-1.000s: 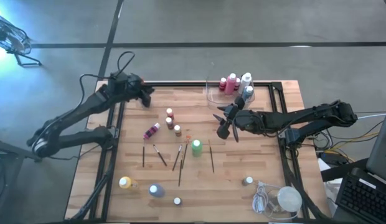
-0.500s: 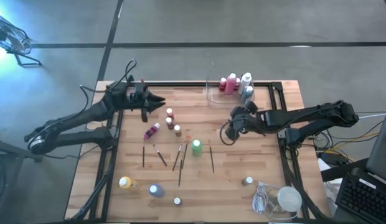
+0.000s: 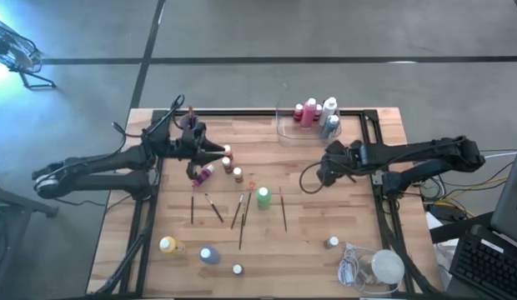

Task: Pick & Place Paint Supplies
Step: Put the silver paint brush into the violet cup

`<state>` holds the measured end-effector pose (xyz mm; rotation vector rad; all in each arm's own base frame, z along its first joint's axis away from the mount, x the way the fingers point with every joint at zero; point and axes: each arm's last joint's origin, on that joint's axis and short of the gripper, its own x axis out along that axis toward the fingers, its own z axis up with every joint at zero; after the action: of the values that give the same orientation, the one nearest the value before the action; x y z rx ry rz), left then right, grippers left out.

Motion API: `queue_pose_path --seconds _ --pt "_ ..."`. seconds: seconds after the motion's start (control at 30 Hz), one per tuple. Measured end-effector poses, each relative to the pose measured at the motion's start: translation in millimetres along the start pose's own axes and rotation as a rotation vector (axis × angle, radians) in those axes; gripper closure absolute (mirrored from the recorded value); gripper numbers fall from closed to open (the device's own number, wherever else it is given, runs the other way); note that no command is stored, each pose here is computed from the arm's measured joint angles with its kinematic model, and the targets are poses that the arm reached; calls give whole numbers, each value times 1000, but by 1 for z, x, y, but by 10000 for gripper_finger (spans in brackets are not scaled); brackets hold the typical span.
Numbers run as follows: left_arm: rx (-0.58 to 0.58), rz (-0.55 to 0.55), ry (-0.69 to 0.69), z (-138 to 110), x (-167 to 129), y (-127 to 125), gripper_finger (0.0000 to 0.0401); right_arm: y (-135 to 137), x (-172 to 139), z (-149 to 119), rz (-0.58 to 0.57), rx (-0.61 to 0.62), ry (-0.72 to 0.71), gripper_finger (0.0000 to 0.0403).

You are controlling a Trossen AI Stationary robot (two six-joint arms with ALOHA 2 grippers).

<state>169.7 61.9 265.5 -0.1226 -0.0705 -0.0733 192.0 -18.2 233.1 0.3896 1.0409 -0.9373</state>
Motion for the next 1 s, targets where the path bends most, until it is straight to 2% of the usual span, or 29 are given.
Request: queue_pose_path --seconds 0.23,0.67,1.0 --pt "-3 -4 4 -1 0 -1 295 -11 9 8 -32 41 31 205" --pt "-6 -3 10 -2 0 -1 295 -21 38 4 -38 108 59 182" --pt "-10 -1 23 -3 0 0 295 -32 67 -5 -16 138 86 195"
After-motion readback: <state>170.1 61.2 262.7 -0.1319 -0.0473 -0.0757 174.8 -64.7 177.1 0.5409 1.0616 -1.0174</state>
